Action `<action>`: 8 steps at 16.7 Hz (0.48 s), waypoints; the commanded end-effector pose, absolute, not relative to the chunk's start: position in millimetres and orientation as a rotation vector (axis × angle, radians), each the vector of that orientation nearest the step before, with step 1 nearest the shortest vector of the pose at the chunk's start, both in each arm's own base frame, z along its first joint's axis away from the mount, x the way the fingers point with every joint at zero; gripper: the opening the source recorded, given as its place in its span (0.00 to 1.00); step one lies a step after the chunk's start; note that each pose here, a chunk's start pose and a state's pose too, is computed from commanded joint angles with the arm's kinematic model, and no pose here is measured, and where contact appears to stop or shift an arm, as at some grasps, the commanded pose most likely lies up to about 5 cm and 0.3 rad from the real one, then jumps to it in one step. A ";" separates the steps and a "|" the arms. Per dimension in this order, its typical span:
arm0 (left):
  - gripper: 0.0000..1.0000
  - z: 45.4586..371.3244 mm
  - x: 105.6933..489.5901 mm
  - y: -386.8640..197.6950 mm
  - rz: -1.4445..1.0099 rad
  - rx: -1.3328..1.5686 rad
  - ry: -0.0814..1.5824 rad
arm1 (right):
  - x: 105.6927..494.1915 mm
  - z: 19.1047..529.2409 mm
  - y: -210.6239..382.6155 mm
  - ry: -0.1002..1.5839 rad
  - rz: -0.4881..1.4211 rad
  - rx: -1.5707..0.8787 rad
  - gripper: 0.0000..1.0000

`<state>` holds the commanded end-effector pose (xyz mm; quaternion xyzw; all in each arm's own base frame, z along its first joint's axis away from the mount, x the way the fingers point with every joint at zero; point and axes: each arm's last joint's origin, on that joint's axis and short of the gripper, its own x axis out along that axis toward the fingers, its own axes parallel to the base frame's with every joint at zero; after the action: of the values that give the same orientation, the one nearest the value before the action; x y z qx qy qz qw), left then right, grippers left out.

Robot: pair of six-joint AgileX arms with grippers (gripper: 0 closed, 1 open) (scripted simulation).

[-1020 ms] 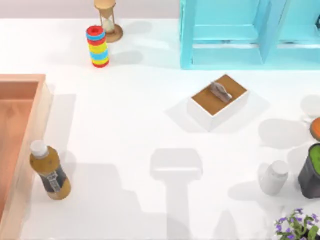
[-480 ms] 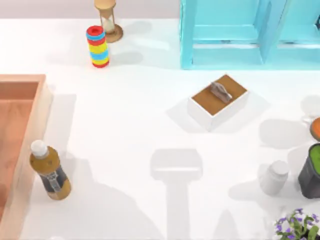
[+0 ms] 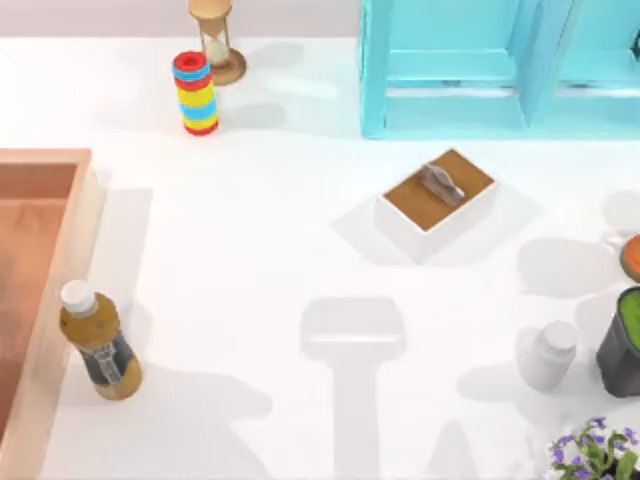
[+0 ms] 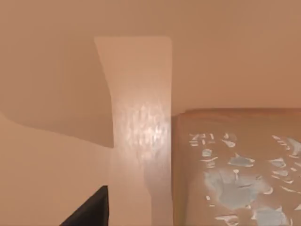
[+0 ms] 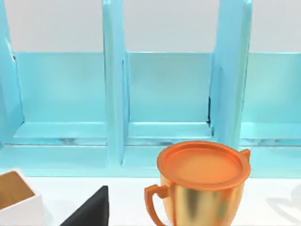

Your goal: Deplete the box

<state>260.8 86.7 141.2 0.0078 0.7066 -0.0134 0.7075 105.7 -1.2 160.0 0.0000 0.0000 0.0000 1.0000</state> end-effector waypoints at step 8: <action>0.55 141.2 260.8 86.7 -0.030 0.017 1.569 | 105.7 160.0 -1.2 0.000 0.000 0.000 1.00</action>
<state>260.8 86.7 141.2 0.0078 0.7066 -0.0134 0.7075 105.7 -1.2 160.0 0.0000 0.0000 0.0000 1.0000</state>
